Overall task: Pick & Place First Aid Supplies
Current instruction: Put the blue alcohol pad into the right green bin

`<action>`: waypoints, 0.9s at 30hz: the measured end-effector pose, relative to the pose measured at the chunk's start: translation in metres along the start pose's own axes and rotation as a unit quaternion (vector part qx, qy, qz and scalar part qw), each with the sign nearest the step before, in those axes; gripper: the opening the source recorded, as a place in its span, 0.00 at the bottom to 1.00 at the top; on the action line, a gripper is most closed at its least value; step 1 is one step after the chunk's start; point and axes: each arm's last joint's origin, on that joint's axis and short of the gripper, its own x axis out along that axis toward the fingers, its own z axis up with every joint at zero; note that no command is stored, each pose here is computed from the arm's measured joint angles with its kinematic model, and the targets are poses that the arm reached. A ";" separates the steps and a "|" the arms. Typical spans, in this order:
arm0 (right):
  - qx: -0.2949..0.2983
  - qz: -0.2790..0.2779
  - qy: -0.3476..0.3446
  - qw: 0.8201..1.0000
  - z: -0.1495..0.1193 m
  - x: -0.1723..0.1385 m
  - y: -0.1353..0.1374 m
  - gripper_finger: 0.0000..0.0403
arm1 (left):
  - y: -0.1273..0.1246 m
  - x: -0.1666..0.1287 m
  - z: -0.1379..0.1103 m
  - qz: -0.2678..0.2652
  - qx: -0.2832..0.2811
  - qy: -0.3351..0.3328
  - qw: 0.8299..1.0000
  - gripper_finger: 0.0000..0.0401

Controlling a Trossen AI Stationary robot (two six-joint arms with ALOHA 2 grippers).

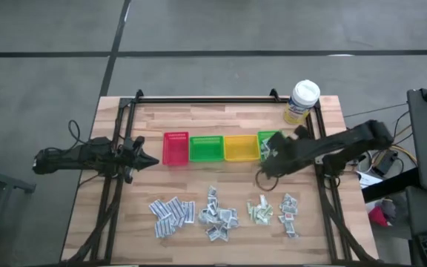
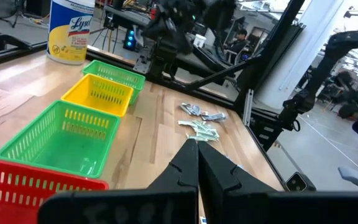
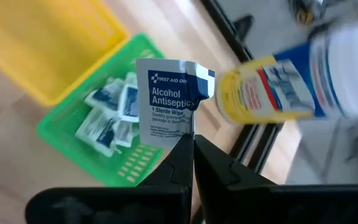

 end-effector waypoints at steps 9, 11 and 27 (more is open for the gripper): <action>0.183 0.031 0.049 0.981 -0.011 0.016 -0.048 0.02 | 0.000 0.000 0.000 0.000 0.000 0.000 1.000 0.00; 0.212 0.040 0.075 0.974 -0.013 0.020 -0.054 0.02 | 0.000 0.000 0.000 0.000 0.000 0.000 1.000 0.00; 0.312 0.200 0.136 0.919 0.014 0.059 -0.047 0.02 | 0.000 0.000 0.000 0.000 0.000 0.000 1.000 0.00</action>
